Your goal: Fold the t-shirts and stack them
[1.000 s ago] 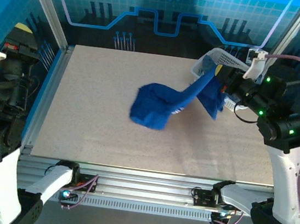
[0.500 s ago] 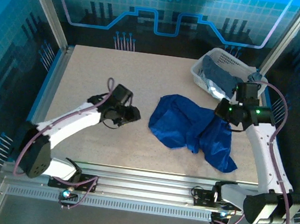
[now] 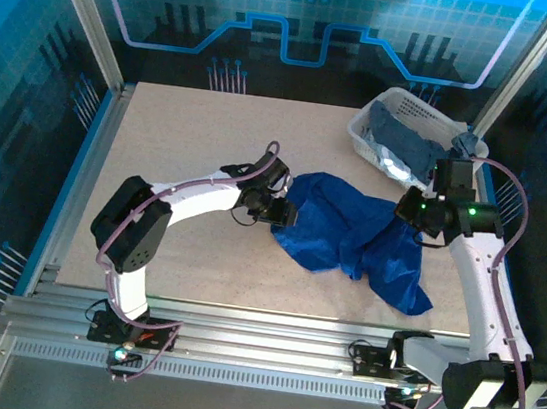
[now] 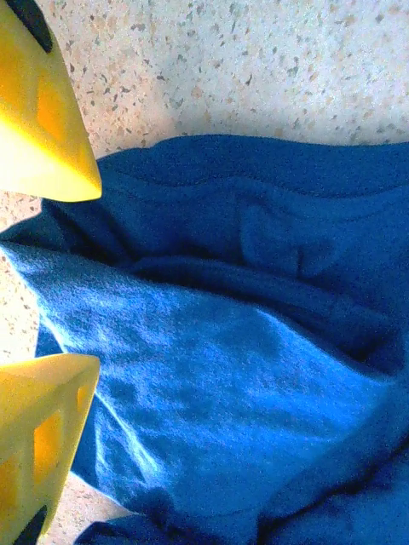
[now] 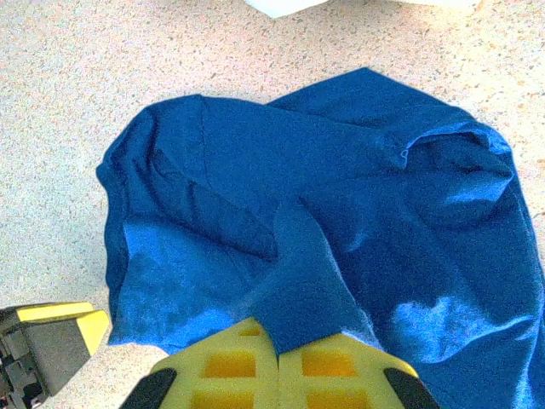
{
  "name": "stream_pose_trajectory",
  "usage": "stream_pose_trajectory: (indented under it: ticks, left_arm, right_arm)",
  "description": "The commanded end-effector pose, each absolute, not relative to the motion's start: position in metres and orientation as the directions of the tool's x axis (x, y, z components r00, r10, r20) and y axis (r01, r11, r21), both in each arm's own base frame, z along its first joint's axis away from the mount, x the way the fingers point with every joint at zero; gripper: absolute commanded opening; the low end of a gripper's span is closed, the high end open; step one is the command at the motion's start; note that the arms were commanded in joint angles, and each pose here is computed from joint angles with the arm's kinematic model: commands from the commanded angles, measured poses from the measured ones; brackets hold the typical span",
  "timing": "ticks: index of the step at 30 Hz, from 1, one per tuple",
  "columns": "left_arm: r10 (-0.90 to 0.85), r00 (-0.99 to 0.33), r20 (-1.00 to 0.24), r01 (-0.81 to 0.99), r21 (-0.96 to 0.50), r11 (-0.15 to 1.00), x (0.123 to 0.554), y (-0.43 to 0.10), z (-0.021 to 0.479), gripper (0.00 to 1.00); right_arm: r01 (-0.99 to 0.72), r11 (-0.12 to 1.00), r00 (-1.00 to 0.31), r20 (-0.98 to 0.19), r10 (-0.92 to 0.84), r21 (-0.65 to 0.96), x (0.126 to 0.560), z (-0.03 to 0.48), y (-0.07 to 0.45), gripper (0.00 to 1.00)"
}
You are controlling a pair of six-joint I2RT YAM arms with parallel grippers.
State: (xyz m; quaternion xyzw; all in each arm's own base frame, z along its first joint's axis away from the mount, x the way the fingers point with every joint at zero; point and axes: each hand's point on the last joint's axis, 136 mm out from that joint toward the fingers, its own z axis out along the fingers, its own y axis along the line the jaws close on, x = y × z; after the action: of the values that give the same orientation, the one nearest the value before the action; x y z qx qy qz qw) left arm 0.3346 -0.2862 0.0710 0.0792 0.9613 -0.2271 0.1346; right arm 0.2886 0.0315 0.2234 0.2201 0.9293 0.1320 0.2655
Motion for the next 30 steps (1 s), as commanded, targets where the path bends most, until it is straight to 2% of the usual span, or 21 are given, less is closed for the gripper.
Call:
stream_pose_trajectory:
  ticks: [1, 5, 8, 13, 21, 25, 30]
  left_arm:
    - [0.185, -0.938, -0.293, 0.305, -0.446, 0.842, 0.325, -0.297, 0.072, 0.5]
    - [0.191, -0.941, -0.281, 0.31, -0.478, 0.822, 0.315, -0.303, 0.069, 0.43]
    - [0.203, -0.944, -0.261, 0.302, -0.436, 0.848, 0.311, -0.297, 0.056, 0.43]
    - [0.199, -0.935, -0.293, 0.303, -0.372, 0.878, 0.32, -0.288, 0.051, 0.48]
    - [0.232, -0.936, -0.266, 0.319, -0.355, 0.879, 0.309, -0.296, 0.039, 0.42]
    - [0.226, -0.932, -0.282, 0.32, -0.351, 0.88, 0.308, -0.301, 0.043, 0.32]
    - [0.207, -0.933, -0.293, 0.303, -0.334, 0.893, 0.307, -0.3, 0.051, 0.25]
  right_arm:
    - [0.374, 0.854, -0.743, -0.434, 0.51, 0.363, 0.284, 0.225, 0.024, 0.0]
    - [0.379, 0.851, -0.745, -0.426, 0.513, 0.363, 0.284, 0.224, 0.024, 0.0]
    - [0.38, 0.849, -0.746, -0.421, 0.516, 0.368, 0.284, 0.223, 0.025, 0.0]
    - [0.374, 0.845, -0.746, -0.417, 0.519, 0.382, 0.283, 0.224, 0.027, 0.0]
    - [0.368, 0.845, -0.749, -0.415, 0.516, 0.387, 0.283, 0.223, 0.029, 0.0]
    - [0.366, 0.848, -0.753, -0.413, 0.512, 0.384, 0.282, 0.222, 0.029, 0.0]
    - [0.368, 0.848, -0.756, -0.408, 0.512, 0.382, 0.281, 0.219, 0.028, 0.0]
